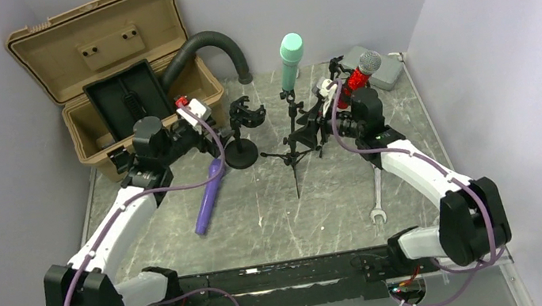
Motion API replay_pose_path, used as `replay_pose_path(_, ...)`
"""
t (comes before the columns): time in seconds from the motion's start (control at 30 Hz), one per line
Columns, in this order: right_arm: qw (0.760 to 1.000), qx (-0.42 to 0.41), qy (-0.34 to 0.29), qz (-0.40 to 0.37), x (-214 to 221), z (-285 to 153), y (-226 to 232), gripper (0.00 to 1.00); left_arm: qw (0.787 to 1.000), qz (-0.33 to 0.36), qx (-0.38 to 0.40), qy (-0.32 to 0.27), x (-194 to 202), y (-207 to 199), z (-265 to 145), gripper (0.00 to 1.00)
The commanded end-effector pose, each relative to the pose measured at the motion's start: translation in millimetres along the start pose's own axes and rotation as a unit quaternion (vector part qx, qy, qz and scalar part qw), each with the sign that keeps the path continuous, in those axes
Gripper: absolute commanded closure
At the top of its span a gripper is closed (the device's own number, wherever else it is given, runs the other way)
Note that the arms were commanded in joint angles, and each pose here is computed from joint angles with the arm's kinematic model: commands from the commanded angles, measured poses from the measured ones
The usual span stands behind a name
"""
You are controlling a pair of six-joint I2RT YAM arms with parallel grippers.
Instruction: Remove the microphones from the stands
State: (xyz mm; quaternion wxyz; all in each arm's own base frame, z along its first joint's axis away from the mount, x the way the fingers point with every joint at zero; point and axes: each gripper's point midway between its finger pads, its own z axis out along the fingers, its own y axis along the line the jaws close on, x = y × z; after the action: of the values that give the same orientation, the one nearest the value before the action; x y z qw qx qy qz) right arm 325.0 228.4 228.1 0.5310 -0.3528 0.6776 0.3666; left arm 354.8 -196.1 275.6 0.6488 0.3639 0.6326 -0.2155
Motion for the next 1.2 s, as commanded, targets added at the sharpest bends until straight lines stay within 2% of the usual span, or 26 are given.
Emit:
replay_pose_path(0.0,0.999,0.008,-0.044,-0.024,-17,7,-10,0.44,1.0,-0.007,-0.009,0.021,-20,2,-17,0.01)
replay_pose_path(0.4,0.998,0.017,-0.043,-0.038,-13,10,-11,0.51,0.997,-0.061,0.052,-0.004,-36,-17,-6,0.01)
replay_pose_path(0.73,0.999,0.011,-0.038,-0.037,-6,16,-13,0.56,0.992,-0.106,0.071,-0.007,-40,-14,13,0.01)
replay_pose_path(0.77,0.999,0.011,-0.037,-0.037,-5,15,-12,0.55,0.992,-0.107,0.071,-0.006,-40,-14,14,0.01)
replay_pose_path(0.83,0.998,0.019,-0.041,-0.048,-13,6,-7,0.43,0.992,-0.103,0.07,-0.003,-39,-13,13,0.01)
replay_pose_path(0.93,0.996,0.035,-0.052,-0.064,-30,-6,-3,0.33,0.993,-0.093,0.066,-0.003,-37,-14,10,0.01)
replay_pose_path(1.03,0.995,0.051,-0.052,-0.069,-46,-14,-3,0.29,0.994,-0.085,0.064,-0.002,-35,-14,7,0.01)
replay_pose_path(1.17,0.995,0.047,-0.055,-0.068,-56,-13,-2,0.3,0.995,-0.081,0.062,0.0,-38,-13,6,0.01)
